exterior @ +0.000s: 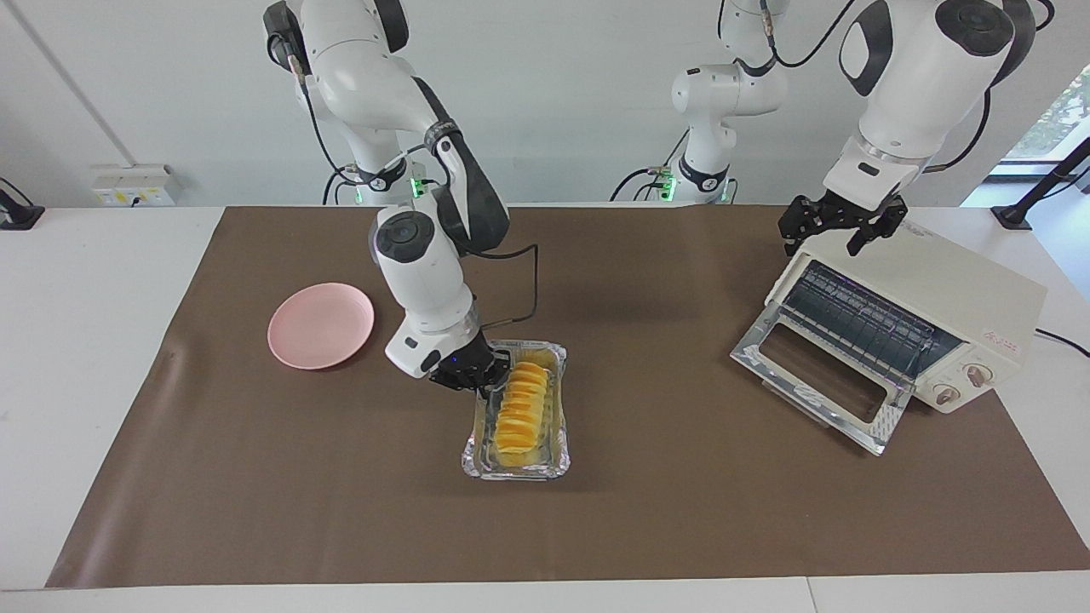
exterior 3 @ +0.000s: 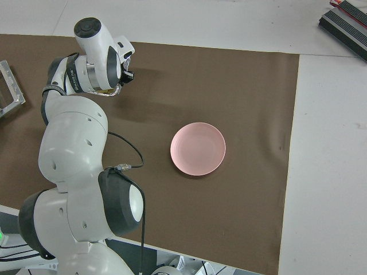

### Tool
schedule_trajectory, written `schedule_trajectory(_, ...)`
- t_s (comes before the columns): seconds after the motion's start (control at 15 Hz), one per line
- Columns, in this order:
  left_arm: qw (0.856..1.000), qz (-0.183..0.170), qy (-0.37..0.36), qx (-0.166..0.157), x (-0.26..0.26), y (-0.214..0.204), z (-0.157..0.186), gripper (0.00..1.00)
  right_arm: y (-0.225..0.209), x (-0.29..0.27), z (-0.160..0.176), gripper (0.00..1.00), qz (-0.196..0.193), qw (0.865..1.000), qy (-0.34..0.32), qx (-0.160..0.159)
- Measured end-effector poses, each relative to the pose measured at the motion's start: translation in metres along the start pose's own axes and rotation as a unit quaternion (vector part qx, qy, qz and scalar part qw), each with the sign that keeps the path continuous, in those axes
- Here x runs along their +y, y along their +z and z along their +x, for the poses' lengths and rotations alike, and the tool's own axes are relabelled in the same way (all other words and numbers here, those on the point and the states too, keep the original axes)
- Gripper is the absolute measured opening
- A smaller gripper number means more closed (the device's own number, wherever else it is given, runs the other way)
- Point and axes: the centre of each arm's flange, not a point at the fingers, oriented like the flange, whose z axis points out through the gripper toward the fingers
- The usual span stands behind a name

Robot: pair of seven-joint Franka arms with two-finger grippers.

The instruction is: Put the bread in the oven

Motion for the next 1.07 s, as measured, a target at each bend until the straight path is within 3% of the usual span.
schedule_trajectory(0.27,1.0,0.0,0.0,0.0,0.0,0.0,0.0,1.0,0.026,-0.034,0.011,0.02,0.009,1.0,0.009,0.002)
schedule_trajectory(0.67,1.0,0.0,0.0,0.0,0.0,0.0,0.0,1.0,0.065,-0.08,-0.01,0.02,0.013,1.0,-0.009,-0.006)
schedule_trajectory(1.07,1.0,0.0,0.0,0.0,0.0,0.0,0.0,1.0,0.095,-0.092,-0.03,0.02,0.014,1.0,-0.02,-0.005)
